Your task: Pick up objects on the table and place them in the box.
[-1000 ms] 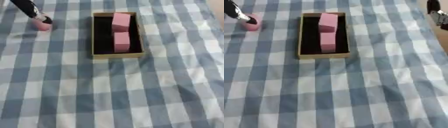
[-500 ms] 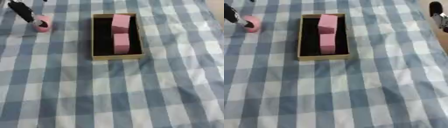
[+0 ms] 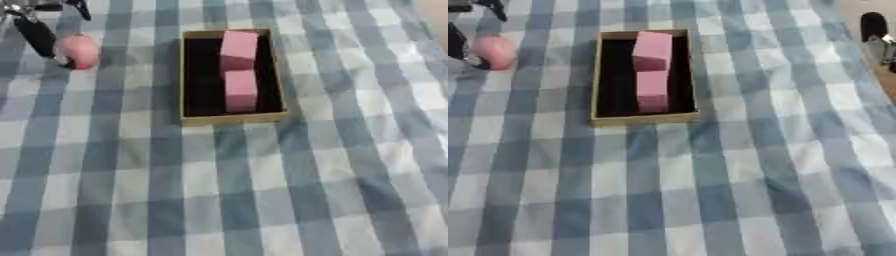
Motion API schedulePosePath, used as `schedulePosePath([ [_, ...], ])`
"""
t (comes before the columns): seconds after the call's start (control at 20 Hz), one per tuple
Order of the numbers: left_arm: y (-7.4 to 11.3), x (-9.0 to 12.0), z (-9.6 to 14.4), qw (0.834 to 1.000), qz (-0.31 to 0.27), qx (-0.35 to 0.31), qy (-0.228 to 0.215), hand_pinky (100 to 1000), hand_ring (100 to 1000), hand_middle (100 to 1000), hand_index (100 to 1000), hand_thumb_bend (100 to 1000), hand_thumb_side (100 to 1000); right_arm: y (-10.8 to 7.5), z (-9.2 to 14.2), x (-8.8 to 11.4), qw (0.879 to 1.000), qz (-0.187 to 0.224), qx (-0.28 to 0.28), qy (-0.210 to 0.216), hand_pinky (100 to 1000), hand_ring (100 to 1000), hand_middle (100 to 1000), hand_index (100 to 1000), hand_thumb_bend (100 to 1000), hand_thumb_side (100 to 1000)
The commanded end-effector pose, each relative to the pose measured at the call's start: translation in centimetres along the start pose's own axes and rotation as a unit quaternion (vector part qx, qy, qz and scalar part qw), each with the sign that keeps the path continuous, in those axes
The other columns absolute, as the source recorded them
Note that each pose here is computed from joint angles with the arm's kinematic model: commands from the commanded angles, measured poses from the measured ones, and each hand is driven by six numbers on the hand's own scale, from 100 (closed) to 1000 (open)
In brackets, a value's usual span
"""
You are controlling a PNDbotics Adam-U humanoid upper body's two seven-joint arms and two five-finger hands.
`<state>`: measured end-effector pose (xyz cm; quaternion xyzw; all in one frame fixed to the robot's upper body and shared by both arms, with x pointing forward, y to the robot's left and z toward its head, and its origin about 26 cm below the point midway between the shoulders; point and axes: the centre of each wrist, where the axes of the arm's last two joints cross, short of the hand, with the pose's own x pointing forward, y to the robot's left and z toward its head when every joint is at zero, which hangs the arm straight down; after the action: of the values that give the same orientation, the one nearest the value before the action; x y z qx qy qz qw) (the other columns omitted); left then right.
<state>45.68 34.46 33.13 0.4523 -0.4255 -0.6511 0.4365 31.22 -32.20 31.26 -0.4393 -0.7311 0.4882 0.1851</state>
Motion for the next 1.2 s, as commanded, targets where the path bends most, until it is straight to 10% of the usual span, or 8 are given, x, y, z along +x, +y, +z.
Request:
schedulePosePath([
  [0.05,1.5,-1.1,1.2,1.0,-0.006,0.015,0.025,868,979,903,844,633,100,-1.3,0.0,-0.3,1.0,0.023,-0.005,-0.001,915,979,952,684,100,100],
  [1.2,0.4,-2.1,0.4,0.996,0.02,0.028,0.085,782,897,772,751,429,115,-1.5,-0.2,-0.5,1.0,0.023,-0.01,-0.002,921,981,953,684,100,103],
])
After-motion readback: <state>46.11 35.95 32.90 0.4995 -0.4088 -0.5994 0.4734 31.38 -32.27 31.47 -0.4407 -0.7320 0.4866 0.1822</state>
